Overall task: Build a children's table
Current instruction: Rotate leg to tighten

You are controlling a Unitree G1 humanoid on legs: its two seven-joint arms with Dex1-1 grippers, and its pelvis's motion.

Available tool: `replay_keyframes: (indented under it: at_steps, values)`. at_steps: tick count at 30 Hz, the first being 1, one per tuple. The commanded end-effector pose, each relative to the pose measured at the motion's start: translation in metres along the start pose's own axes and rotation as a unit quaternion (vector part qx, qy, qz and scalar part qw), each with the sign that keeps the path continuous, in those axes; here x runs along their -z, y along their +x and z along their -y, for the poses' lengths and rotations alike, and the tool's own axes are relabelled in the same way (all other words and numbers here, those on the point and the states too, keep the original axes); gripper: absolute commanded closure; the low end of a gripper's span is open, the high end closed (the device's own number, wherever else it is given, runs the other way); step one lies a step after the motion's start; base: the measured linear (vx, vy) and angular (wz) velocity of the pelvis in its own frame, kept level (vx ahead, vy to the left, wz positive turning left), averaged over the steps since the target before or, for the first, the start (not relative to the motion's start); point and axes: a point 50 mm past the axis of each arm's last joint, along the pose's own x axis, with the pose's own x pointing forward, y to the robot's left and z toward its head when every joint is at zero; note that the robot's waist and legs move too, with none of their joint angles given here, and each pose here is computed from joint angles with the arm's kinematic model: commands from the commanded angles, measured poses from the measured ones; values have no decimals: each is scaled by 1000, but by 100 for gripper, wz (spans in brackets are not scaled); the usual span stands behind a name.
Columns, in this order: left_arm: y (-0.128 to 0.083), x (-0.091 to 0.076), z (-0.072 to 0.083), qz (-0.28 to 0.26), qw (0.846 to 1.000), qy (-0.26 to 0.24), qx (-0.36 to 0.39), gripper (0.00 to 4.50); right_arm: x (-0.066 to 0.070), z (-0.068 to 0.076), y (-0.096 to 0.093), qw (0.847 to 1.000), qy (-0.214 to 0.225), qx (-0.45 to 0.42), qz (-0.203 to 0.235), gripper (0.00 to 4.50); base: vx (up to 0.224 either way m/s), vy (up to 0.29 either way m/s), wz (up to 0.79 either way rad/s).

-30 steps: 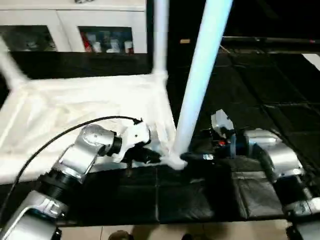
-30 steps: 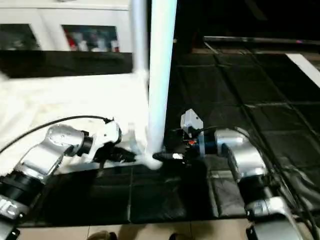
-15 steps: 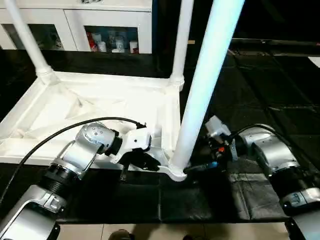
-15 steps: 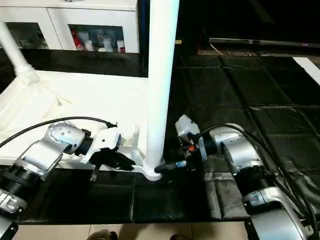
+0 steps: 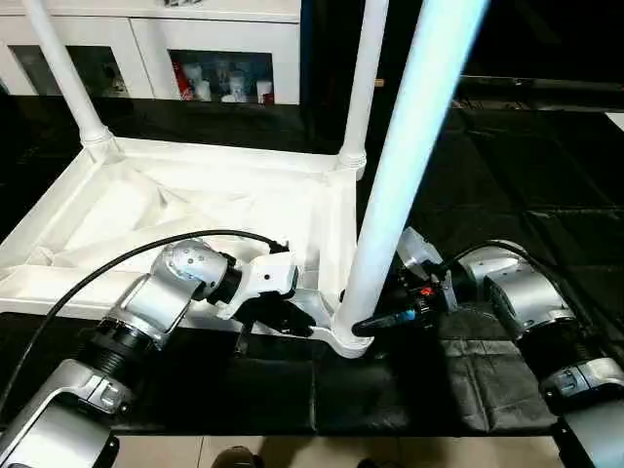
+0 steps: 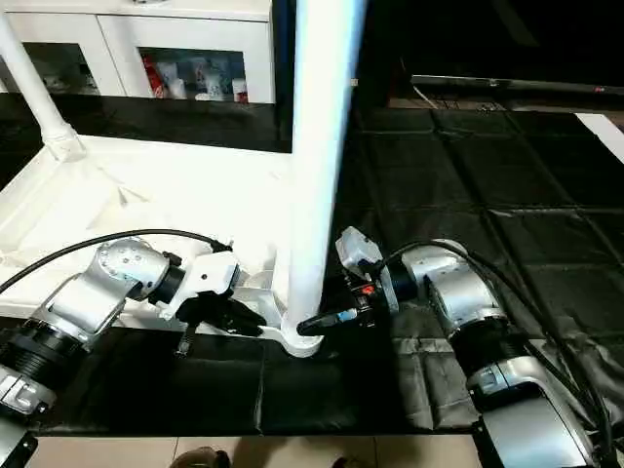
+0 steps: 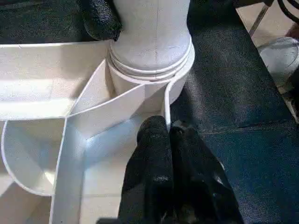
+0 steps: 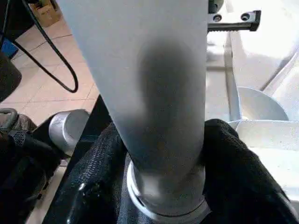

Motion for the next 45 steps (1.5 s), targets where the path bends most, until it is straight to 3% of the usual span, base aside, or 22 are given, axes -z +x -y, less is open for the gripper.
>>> replay_keyframes:
  at_steps: [1, 10, 18, 21, 27, 29, 30, 31, 34, 37, 40, 43, 45]
  values:
    - [11, 2, 5, -10, 999, 6, 30, 450, 1, -3, 4, 1000, 5, -21, 4, 246, 0, 0, 0]
    - [13, 2, 3, 23, 999, -41, -11, 450, 4, -7, 9, 998, 28, -1, 48, 248, 0, 0, 0]
    - [20, -3, -5, 52, 988, -101, -100, 450, 18, -4, 30, 985, 87, 130, 70, 250, 0, 0, 0]
    - [27, -10, -12, 75, 974, -143, -157, 450, 21, 0, 44, 969, 123, 192, 90, 250, 0, 0, 0]
    - [44, -31, -22, 113, 942, -203, -241, 450, 27, 12, 74, 929, 177, 311, 89, 251, 0, 0, 0]
    - [48, -38, -29, 128, 925, -226, -277, 450, 25, 22, 81, 903, 193, 371, 96, 251, 0, 0, 0]
    - [49, -40, -30, 129, 922, -229, -284, 450, 24, 23, 82, 899, 197, 379, 98, 252, 0, 0, 0]
    - [51, -45, -35, 131, 909, -241, -314, 450, 21, 30, 88, 877, 215, 416, 107, 252, 0, 0, 0]
    - [54, -48, -40, 121, 898, -245, -346, 450, 14, 37, 94, 846, 246, 456, 129, 252, 0, 0, 0]
    - [53, -47, -40, 110, 898, -243, -350, 450, 10, 38, 96, 847, 235, 457, 139, 252, 0, 0, 0]
    - [49, -41, -38, 95, 899, -239, -353, 450, 9, 36, 94, 852, 222, 451, 147, 182, 0, 0, 0]
    - [42, -33, -37, 85, 899, -238, -357, 450, 9, 35, 86, 852, 215, 449, 159, 171, 0, 0, 0]
    - [39, -29, -36, 78, 904, -230, -351, 450, 10, 33, 79, 857, 204, 444, 162, 141, 0, 0, 0]
